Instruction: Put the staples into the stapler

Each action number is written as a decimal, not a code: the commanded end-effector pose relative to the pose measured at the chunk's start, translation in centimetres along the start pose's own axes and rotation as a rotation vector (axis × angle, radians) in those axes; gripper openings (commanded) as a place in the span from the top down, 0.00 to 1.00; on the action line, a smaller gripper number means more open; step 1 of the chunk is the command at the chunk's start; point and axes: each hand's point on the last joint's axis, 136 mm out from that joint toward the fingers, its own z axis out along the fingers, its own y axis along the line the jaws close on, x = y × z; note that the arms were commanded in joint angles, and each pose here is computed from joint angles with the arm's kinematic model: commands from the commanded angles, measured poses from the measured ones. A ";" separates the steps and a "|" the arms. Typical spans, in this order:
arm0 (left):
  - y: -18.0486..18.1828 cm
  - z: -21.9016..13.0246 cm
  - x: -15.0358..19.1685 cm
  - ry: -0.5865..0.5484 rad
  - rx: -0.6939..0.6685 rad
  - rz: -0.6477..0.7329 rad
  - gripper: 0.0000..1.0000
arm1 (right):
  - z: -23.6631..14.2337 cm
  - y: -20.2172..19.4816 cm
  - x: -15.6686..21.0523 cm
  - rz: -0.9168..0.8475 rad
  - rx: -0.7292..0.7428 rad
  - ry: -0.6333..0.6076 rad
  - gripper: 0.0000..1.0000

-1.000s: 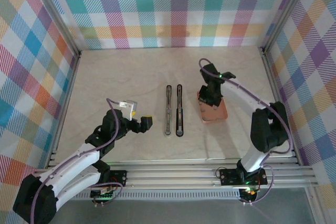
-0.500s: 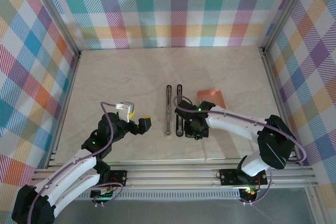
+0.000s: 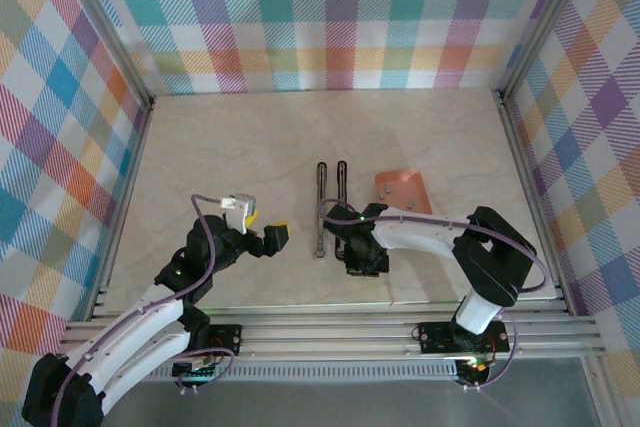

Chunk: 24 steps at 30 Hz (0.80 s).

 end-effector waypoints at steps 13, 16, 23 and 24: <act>-0.3 0.5 0.6 0.021 0.021 -0.006 0.00 | -2.1 0.4 0.2 -0.057 0.025 0.073 0.70; -0.4 0.5 0.6 0.022 0.022 -0.006 0.00 | -2.5 0.4 -0.3 -0.047 0.004 0.087 0.70; -0.4 0.5 0.7 0.025 0.023 -0.007 0.00 | -1.8 -0.3 -0.6 -0.054 0.011 0.134 0.70; -0.3 0.5 0.8 0.027 0.022 -0.007 0.00 | -1.7 -0.3 -0.6 -0.053 0.010 0.138 0.69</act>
